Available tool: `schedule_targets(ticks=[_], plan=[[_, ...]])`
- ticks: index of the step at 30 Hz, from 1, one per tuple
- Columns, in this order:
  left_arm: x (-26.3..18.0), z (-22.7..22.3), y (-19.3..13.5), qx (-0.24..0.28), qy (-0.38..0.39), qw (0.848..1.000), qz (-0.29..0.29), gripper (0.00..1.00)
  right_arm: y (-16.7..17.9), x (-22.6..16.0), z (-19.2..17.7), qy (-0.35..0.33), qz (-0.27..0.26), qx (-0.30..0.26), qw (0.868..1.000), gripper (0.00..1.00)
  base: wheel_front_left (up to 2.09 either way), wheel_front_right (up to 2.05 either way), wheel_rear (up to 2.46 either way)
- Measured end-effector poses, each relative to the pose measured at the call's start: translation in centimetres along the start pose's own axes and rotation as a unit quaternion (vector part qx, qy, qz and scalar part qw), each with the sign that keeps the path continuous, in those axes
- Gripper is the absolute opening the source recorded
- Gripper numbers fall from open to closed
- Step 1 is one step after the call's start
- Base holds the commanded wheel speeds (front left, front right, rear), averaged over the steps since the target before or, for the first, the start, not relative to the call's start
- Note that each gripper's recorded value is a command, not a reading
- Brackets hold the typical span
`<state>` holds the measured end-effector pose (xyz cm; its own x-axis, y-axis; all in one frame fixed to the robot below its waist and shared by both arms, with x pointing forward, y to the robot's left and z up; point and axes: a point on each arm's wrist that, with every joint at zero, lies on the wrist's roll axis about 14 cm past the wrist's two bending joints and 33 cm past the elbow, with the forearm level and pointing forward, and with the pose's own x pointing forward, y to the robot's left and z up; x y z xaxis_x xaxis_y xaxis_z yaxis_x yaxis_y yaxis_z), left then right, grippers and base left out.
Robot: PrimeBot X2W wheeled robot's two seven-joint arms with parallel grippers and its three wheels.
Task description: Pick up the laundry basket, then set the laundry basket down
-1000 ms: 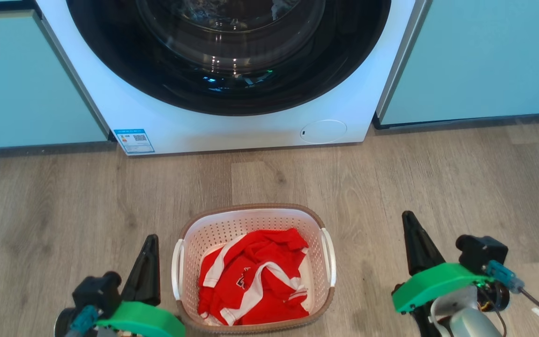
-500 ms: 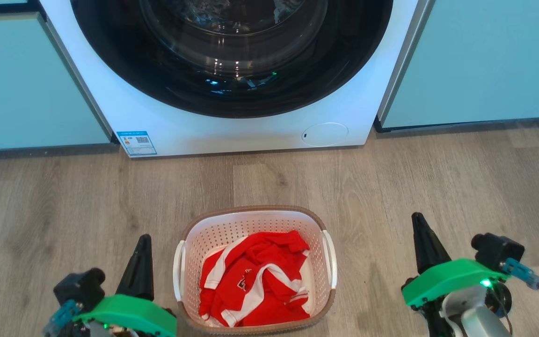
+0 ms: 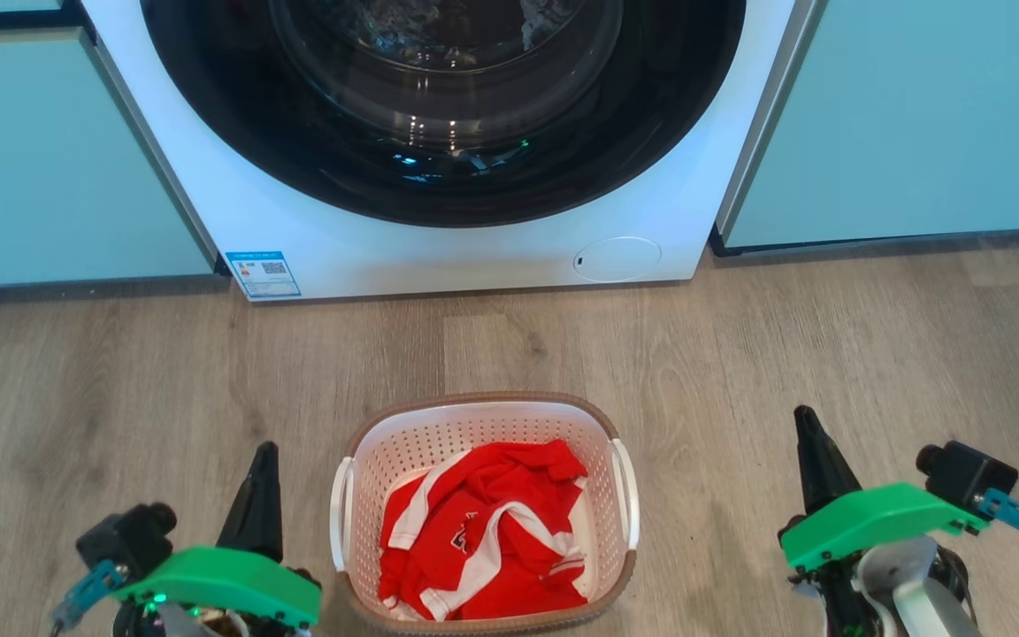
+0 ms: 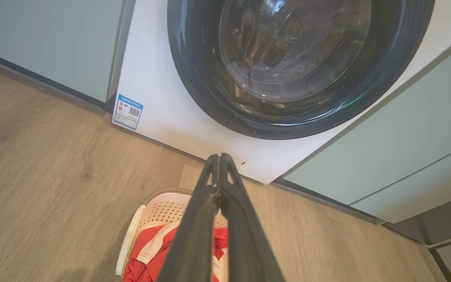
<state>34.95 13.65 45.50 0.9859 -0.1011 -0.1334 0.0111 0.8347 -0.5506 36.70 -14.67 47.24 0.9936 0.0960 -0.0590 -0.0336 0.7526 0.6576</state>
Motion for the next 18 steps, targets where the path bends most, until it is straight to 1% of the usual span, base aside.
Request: schedule_targets(ticks=[18], plan=[[0.2,0.5,0.9,-0.098,0.001,0.995,0.016,0.00,-1.1,0.1,0.8,-0.004,-0.022,0.084,0.996,0.00,0.00,0.00,0.00]])
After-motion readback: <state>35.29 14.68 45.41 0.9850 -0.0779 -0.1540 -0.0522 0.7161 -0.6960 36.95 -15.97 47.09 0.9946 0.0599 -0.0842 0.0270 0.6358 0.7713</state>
